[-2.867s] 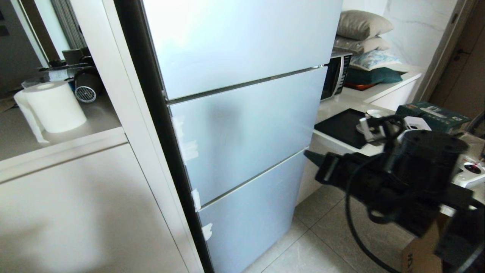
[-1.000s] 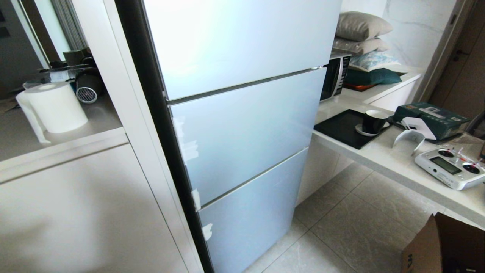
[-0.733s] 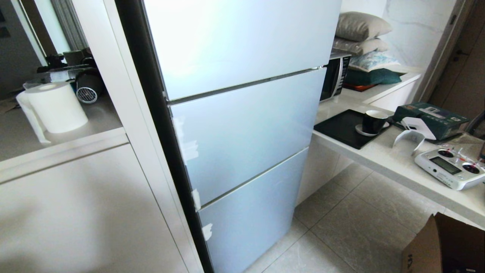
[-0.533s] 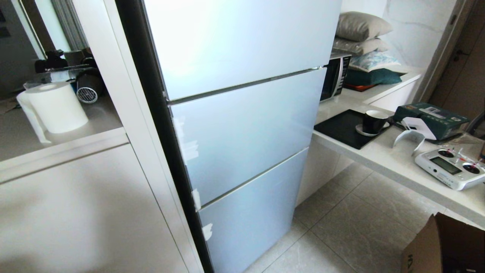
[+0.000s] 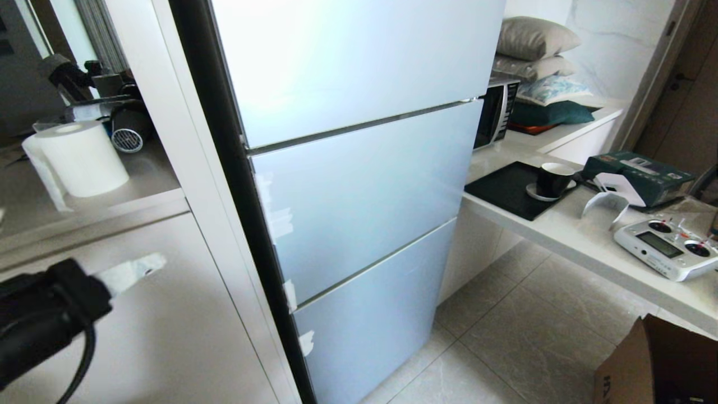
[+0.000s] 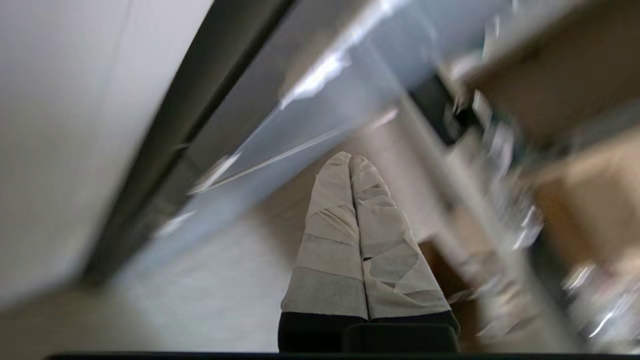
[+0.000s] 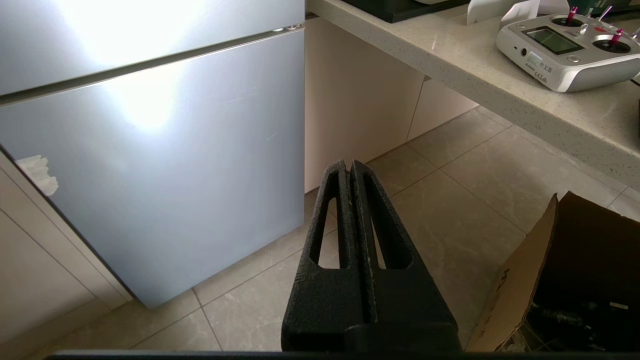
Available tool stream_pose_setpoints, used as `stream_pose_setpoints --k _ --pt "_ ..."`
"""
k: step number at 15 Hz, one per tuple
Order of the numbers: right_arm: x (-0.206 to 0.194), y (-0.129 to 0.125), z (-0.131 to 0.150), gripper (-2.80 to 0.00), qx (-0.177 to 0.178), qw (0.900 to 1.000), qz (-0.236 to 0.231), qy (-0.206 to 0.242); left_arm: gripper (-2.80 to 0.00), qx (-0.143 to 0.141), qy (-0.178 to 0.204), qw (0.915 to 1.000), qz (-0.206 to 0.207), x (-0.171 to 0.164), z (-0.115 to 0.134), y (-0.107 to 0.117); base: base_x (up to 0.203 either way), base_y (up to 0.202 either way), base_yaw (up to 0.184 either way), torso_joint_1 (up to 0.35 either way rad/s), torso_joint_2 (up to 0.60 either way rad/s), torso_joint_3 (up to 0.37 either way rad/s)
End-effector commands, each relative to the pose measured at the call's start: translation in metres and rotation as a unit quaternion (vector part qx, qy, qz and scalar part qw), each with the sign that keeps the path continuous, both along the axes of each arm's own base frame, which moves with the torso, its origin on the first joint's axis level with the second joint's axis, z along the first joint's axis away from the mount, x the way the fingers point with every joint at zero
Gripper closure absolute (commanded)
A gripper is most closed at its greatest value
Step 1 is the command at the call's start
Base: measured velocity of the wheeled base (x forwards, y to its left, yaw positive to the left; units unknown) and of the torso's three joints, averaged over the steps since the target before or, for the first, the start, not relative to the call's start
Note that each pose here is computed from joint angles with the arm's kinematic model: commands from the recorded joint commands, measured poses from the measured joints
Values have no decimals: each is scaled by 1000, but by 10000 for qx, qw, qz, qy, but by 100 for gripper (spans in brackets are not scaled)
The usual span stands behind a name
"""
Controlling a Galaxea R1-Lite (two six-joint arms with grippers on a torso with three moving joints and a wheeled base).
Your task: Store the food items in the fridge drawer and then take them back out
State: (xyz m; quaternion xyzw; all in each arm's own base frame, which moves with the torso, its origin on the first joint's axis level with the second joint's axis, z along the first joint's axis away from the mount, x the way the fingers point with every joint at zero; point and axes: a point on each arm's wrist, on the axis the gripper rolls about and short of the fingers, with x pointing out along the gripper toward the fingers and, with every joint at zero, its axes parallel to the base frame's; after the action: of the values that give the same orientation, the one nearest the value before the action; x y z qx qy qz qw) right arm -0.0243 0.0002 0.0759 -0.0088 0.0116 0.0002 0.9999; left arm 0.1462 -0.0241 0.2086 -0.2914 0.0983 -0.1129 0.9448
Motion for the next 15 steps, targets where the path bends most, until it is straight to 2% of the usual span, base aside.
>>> stream_pose_setpoints --k 1,5,7,12,15 --pt "0 0 0 0 -4 10000 4 7 0 -475 501 9974 185 40 -12 -26 0 0 0 0 0 0" --pt "0 0 0 0 -4 10000 7 7 0 -626 195 9932 963 76 -21 -52 0 0 0 0 0 0" --pt "0 0 0 0 -4 10000 7 -1 0 -788 -206 9896 1188 90 -21 -58 0 0 0 0 0 0" --pt "0 0 0 0 -4 10000 7 -1 0 -857 -366 9877 1259 113 -25 -70 0 0 0 0 0 0" --pt "0 0 0 0 -4 10000 7 6 0 -940 -548 9864 1228 125 -18 -76 0 0 0 0 0 0"
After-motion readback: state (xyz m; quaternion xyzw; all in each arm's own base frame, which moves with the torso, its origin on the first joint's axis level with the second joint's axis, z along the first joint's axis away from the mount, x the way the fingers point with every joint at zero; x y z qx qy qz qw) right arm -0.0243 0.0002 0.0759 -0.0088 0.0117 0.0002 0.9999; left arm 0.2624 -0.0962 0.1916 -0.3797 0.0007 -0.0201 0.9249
